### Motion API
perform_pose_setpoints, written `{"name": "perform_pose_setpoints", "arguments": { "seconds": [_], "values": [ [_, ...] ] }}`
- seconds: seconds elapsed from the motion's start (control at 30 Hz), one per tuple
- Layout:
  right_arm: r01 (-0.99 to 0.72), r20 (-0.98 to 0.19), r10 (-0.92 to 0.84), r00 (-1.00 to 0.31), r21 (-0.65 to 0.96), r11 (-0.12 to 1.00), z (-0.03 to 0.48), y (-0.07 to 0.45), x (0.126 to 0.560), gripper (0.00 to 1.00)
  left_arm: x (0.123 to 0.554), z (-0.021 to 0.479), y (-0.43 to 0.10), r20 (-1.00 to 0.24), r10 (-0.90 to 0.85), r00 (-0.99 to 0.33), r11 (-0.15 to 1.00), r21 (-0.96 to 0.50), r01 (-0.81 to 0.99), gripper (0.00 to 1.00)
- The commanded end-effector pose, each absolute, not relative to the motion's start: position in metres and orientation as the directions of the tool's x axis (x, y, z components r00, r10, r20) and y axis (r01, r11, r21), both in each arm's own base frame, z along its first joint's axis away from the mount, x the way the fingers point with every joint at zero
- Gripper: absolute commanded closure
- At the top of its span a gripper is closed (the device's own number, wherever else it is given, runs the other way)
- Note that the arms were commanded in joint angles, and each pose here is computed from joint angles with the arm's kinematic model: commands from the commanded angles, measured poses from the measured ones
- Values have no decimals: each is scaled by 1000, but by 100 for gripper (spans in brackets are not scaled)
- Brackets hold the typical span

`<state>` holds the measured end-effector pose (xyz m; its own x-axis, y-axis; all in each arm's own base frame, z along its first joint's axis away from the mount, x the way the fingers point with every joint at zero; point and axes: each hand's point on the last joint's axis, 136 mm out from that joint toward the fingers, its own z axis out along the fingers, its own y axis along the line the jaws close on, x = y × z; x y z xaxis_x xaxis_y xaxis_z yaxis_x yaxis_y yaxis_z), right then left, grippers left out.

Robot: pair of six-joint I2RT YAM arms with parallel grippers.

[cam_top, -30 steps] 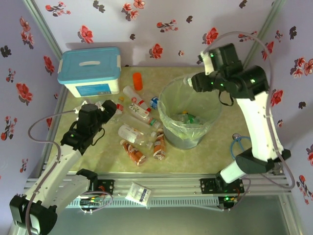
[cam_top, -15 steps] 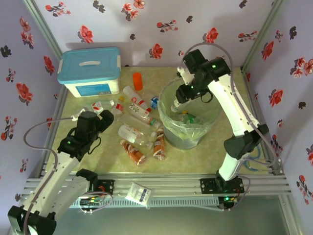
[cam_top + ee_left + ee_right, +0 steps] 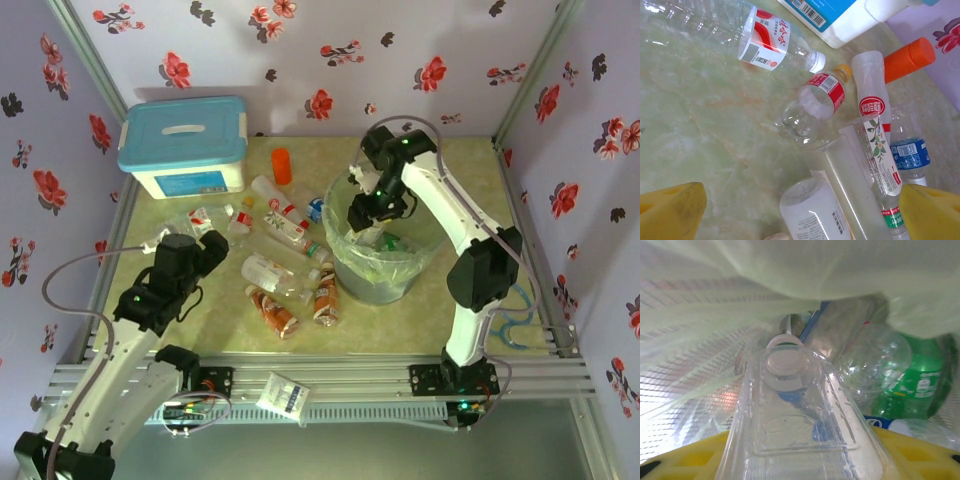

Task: Put the plastic bottles in the bin

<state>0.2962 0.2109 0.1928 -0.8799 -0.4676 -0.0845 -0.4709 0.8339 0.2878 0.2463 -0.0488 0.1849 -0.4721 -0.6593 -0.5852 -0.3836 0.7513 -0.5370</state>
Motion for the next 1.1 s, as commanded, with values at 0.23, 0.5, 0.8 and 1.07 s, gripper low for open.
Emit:
{"name": "perform_pose_setpoints", "arguments": {
  "seconds": [0.23,0.5,0.8,1.07],
  "values": [
    [-482,-218,-432,-875,318,816,229,210,289,34,243,177,-40,-606,-642,-470,767,-494,-410,2],
    [-479,-286,-403,-869,292,828,251,202,285,22,241,178,-37,-617,-627,-475,778,-470,-416,2],
    [-469,-285,-388,-876,319,824,249,203,278,40,240,176,-36,-612,-634,-473,773,-473,-423,2],
    [-437,-256,-364,-896,348,829,228,201,265,52,240,170,-37,-606,-631,-484,775,-464,-429,2]
  ]
}}
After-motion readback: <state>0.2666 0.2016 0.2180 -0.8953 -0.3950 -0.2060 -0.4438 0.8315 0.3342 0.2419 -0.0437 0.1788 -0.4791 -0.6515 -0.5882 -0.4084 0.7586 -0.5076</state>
